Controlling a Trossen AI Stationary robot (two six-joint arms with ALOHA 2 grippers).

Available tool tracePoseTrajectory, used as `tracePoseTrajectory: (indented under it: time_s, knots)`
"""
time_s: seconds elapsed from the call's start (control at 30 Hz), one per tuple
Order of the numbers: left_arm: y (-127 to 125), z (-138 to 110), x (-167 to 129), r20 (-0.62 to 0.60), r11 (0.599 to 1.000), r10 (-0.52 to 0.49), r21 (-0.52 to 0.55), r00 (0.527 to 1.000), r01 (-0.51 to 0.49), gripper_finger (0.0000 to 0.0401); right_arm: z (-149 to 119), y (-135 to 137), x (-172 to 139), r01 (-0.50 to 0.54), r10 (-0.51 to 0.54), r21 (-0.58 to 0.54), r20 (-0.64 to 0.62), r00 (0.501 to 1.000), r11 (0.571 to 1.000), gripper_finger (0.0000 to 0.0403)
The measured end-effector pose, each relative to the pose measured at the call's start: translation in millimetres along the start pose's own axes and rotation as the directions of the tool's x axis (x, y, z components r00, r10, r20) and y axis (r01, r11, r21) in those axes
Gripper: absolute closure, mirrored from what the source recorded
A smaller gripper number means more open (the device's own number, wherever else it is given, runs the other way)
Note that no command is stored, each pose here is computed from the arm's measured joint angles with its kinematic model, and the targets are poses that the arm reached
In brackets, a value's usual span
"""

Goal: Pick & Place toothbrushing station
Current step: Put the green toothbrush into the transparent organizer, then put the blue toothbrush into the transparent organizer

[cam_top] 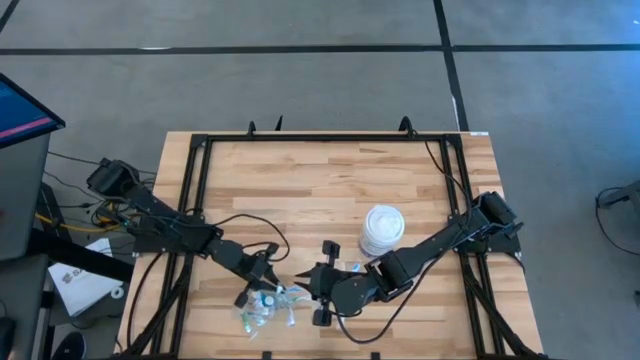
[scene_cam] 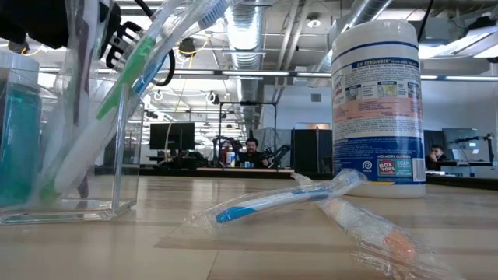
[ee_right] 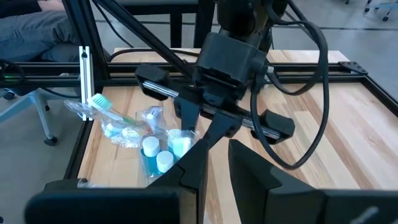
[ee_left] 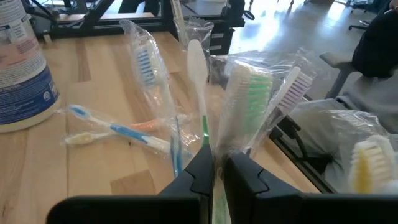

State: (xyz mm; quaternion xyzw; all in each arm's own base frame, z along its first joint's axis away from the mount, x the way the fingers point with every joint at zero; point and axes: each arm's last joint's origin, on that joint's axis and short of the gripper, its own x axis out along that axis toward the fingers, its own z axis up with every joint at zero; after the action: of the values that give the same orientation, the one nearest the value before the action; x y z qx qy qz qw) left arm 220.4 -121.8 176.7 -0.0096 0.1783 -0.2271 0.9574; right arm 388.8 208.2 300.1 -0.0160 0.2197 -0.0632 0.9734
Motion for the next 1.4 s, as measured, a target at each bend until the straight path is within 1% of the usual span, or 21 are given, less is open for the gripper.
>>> tracePoseTrajectory:
  time_s: [0.13, 0.2, 0.53, 0.67, 0.87, 0.97, 1.17, 1.4]
  knots:
    - [1.3, -0.7, 1.7, 0.0, 1.0, 0.002, -0.002, 1.0, -0.002, 0.039, 0.0, 0.0, 0.0, 0.0, 0.0, 0.0, 0.0, 1.0, 1.0, 0.0348]
    - [1.4, -0.6, 1.8, 0.001, 1.0, 0.003, -0.002, 1.0, -0.003, 0.0383, 0.0, 0.0, 0.0, 0.0, 0.0, 0.0, 0.0, 1.0, 1.0, 0.0348]
    - [2.2, -3.1, 2.0, -0.013, 1.0, 0.023, 0.001, 1.0, -0.023, 0.0324, -0.1, 0.3, -0.2, -0.001, 0.001, 0.0, 0.0, 1.0, 1.0, 0.0348]
    - [2.5, -0.3, 0.3, 0.006, 0.999, 0.045, 0.002, 0.999, -0.045, 0.0301, -0.1, 0.3, -0.2, -0.001, 0.001, 0.0, 0.0, 1.0, 1.0, 0.0348]
    - [1.6, 5.8, -4.2, 0.041, 0.999, 0.041, 0.0, 0.998, -0.041, 0.0256, -0.1, 0.3, -0.2, -0.001, 0.001, -0.001, 0.0, 1.0, 1.0, 0.0348]
    - [2.1, 5.5, -4.3, 0.037, 0.999, 0.05, 0.0, 0.998, -0.05, 0.0239, -0.1, 0.3, -0.2, -0.001, 0.001, -0.001, -0.001, 1.0, 1.0, 0.0348]
    - [4.1, 5.9, -4.5, 0.047, 0.993, 0.12, -0.003, 0.992, -0.12, 0.0215, -0.3, 0.5, -0.4, -0.002, 0.002, -0.01, -0.001, 1.0, 1.0, 0.0348]
    - [4.2, 6.4, -4.8, 0.05, 0.992, 0.124, -0.003, 0.991, -0.124, 0.0197, -2.5, -0.8, 0.1, 0.005, -0.006, -0.025, -0.023, 1.0, 1.0, 0.0348]
